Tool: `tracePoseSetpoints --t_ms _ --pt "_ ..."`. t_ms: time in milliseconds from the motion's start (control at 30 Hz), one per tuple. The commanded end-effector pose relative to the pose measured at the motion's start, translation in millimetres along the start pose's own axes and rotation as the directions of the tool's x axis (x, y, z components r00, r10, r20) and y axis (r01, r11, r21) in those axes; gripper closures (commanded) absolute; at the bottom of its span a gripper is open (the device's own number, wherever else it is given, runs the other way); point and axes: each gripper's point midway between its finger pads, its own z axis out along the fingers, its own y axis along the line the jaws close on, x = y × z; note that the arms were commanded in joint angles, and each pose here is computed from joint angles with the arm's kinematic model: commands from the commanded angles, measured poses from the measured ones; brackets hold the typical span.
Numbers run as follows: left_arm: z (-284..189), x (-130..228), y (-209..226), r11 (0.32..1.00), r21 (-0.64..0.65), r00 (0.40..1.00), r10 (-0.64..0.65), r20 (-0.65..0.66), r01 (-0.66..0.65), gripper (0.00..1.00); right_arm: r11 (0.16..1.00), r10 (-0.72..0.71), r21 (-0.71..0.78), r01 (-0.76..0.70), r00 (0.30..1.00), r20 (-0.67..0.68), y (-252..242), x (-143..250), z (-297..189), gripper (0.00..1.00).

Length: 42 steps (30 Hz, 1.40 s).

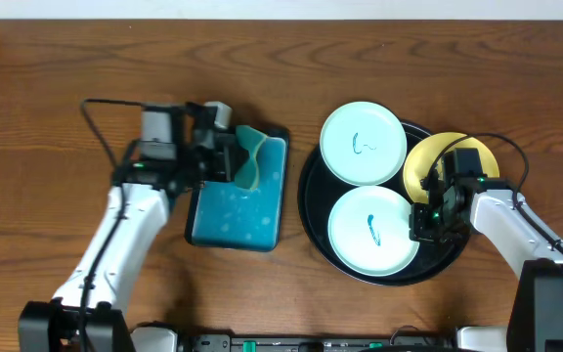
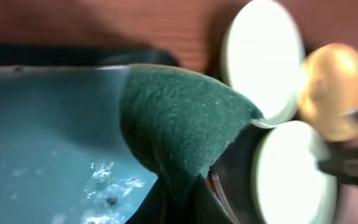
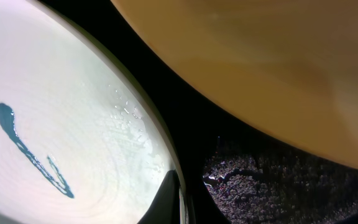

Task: Clean dirty plates on tray and stack at the side
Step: 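Dip the sponge in the blue tray water with the left gripper, then scrub the front white plate with the sponge in the left gripper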

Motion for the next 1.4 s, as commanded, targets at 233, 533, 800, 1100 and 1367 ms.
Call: tracePoseSetpoints --t_ms 233,533,800,1100,1367 --pt "46 37 26 0.880 -0.445 0.984 0.117 -0.137 -0.167 0.93 0.999 0.007 0.041 -0.005 0.999 -0.031 -8 7 11 0.99" --pt "70 62 9 0.893 -0.417 0.976 0.094 -0.197 -0.171 0.93 0.999 0.007 0.042 -0.005 1.000 -0.031 -8 7 11 0.99" --pt "79 74 0 0.897 -0.408 0.972 0.086 -0.221 -0.172 0.93 0.999 0.007 0.042 -0.006 0.999 -0.032 -8 7 11 0.99" --pt "68 54 -11 0.905 -0.393 0.981 0.103 -0.164 -0.160 0.93 0.999 0.006 0.041 -0.005 0.999 -0.031 -8 7 11 0.99" --pt "34 8 -57 0.932 -0.314 0.980 0.142 -0.139 -0.180 0.93 0.998 -0.017 -0.058 0.015 1.000 -0.026 10 5 11 0.99"
